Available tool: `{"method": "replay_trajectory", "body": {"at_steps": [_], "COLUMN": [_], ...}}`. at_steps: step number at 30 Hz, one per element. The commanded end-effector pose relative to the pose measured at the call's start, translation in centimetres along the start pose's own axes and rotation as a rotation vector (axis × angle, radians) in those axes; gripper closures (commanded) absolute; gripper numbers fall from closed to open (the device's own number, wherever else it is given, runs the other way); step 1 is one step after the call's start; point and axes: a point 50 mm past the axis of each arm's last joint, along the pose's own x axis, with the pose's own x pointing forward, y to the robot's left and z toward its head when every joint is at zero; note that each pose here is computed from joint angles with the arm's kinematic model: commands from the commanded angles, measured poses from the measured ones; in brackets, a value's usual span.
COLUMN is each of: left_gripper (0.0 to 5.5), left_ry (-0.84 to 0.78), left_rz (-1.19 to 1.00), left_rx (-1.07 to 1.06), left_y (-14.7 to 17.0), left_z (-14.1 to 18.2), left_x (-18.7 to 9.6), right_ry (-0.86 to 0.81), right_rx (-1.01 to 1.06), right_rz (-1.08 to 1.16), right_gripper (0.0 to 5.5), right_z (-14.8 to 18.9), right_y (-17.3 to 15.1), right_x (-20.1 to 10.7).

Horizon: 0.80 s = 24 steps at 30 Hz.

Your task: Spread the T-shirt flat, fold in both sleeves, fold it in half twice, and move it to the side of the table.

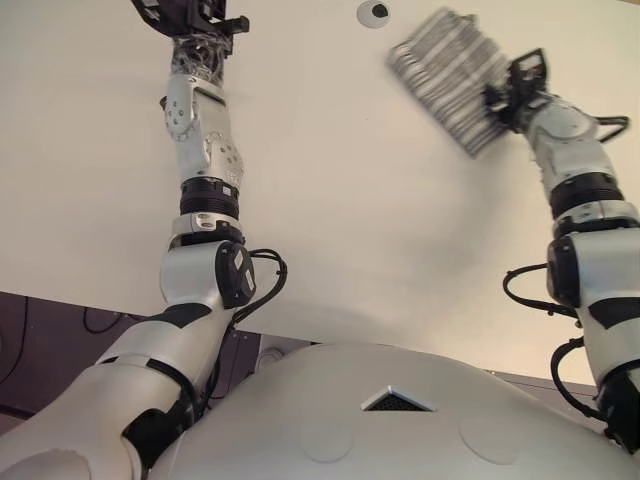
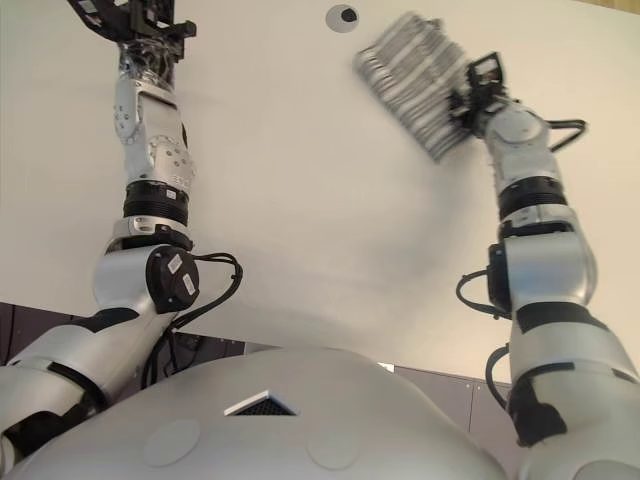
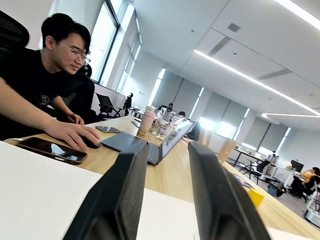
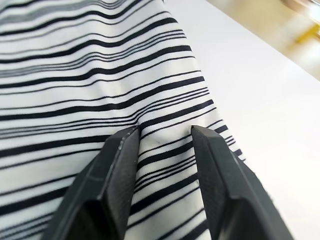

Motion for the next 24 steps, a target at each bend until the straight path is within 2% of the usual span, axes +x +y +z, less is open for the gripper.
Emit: {"method": "replay_trajectory", "body": {"at_steps": [1,4,7,14,24], "left_gripper": [4.09,4.09,4.09,4.09,4.09], "left_ry": [0.011,0.002,0.013,0.017,0.015], "left_rz": [0.002,0.05,0.08,0.012,0.042], "left_rx": [0.019,0.059,0.117,0.132,0.171], "left_y": [-0.1,0.3,0.8,-0.3,0.2], "left_z": [-0.5,-0.2,0.1,1.3,2.0], "left_x": [-0.4,-0.2,0.0,2.3,2.8], "right_ry": [-0.325,-0.643,-0.81,-0.863,-0.84], "right_rx": [0.111,0.178,0.239,0.309,0.39], "right_rz": [-0.111,-0.172,-0.176,-0.223,-0.21], "right_gripper": [3.67,3.67,3.67,3.67,3.67], "right_z": [2.3,5.4,7.5,8.4,8.1], "right_y": [-0.2,-0.1,1.3,2.2,4.1], "right_x": [-0.5,-2.0,-2.9,-3.6,-4.3]}}
